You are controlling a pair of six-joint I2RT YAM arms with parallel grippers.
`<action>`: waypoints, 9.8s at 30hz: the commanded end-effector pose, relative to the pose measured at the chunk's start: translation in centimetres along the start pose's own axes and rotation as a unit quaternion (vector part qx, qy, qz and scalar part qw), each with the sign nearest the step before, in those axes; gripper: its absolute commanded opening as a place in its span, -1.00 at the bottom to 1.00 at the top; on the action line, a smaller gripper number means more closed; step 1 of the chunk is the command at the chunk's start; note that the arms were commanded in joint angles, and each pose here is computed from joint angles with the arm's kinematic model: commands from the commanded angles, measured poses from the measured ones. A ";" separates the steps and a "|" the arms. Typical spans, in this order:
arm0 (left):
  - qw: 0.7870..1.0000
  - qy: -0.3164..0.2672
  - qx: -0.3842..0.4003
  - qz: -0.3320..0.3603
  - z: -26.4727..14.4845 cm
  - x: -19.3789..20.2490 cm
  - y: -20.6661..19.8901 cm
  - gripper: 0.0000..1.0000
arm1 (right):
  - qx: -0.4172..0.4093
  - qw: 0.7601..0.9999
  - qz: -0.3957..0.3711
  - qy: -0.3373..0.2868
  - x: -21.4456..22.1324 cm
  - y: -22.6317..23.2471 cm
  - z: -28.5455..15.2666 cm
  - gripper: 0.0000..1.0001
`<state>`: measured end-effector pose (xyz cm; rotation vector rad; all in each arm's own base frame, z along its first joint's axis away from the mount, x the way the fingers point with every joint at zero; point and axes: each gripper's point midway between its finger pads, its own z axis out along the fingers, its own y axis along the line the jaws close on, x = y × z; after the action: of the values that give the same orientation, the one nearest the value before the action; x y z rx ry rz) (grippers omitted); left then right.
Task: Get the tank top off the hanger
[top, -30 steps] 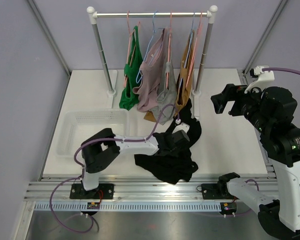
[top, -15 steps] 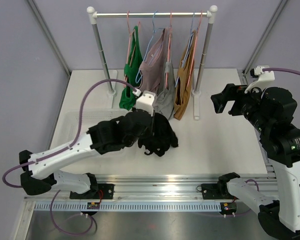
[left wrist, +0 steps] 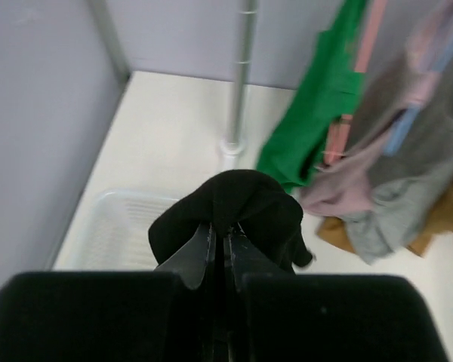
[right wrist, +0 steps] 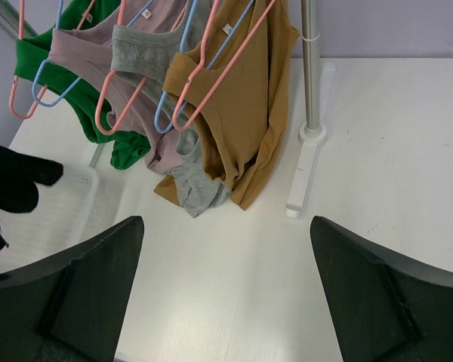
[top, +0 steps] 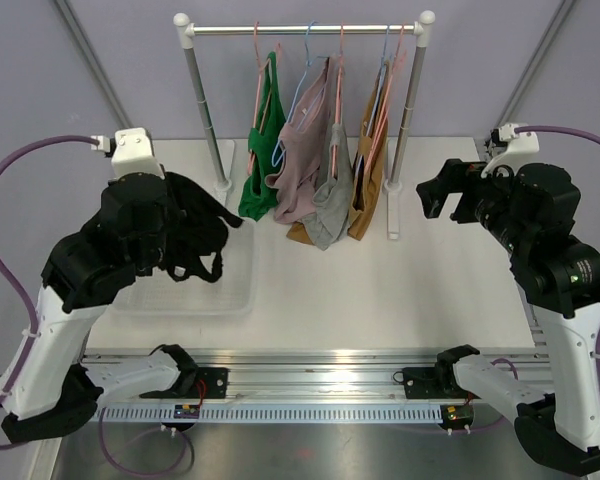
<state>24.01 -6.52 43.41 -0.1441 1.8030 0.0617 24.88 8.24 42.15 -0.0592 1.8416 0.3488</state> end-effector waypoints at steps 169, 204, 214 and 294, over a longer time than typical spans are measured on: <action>0.988 -0.016 0.102 -0.117 4.3 4.3 -10.4 -1.00 | -0.403 0.907 -0.074 0.098 6.5 11.8 -11.7 -1.00; 0.916 0.143 0.374 0.029 -3.5 19.0 -17.4 -0.44 | -0.011 0.987 0.079 -0.142 -4.1 1.8 -1.1 -1.00; 0.939 0.156 0.302 0.053 -3.8 17.6 -12.2 0.59 | -0.017 0.997 0.067 -0.018 -2.4 3.7 3.3 -1.00; 0.844 0.317 0.403 0.158 -4.3 35.6 -29.3 0.98 | -0.053 0.994 0.049 -0.082 -6.4 2.5 -1.7 0.99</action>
<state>15.98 -34.43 10.07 0.7967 2.3797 -0.4366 27.54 8.89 48.49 0.0651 1.7223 0.4544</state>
